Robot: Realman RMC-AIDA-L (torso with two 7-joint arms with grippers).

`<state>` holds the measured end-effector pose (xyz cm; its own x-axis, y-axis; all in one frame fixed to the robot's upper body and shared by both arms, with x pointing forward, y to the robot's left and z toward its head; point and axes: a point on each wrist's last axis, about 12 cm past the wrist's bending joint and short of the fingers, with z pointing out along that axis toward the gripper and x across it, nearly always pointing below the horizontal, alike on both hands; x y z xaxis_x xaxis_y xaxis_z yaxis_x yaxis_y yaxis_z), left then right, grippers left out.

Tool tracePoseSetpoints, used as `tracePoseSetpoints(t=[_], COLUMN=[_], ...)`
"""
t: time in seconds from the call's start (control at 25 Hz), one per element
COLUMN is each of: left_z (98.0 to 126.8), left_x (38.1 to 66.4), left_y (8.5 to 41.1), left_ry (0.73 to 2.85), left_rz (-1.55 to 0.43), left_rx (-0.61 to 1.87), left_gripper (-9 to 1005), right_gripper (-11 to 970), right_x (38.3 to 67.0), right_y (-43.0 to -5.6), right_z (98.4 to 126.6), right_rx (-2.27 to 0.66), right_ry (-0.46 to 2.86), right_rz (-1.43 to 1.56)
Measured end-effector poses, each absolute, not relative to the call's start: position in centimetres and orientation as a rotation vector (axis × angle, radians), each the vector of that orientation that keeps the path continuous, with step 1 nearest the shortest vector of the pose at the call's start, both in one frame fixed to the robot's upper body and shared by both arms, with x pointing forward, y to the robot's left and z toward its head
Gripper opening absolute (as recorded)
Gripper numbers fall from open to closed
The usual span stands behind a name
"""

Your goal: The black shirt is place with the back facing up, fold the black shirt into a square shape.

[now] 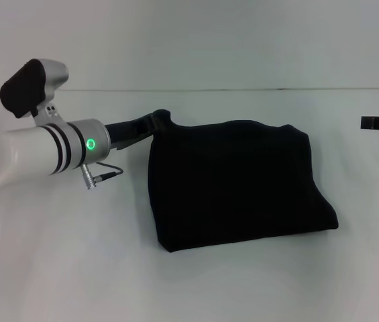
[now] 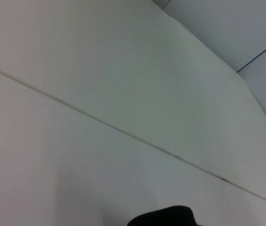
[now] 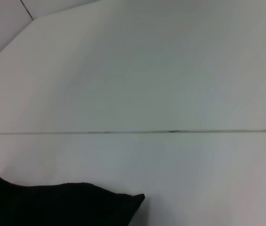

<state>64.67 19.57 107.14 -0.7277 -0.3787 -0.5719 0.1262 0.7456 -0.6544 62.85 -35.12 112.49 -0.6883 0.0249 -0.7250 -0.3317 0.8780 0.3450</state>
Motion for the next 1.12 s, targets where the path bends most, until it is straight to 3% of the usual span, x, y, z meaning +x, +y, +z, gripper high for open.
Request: tracePoseSetpoints(t=[0.08, 0.44, 1.12], left_z=[107.3, 109.1, 109.3], left_x=[64.7, 65.6, 65.8], left_y=[19.4, 20.1, 20.2], left_ry=[2.218, 2.148, 2.137], left_rz=[-0.905, -0.973, -0.966], left_rx=[-0.18, -0.195, -0.203], left_gripper=[2, 2, 1], right_gripper=[821, 821, 822], right_x=[62.8, 62.8, 63.2], right_y=[-35.1, -34.9, -34.0], right_z=[112.4, 112.3, 112.5], right_rx=[-0.22, -0.225, -0.268], right_ry=[2.265, 2.266, 2.27], right_rz=[0.591, 0.594, 0.595])
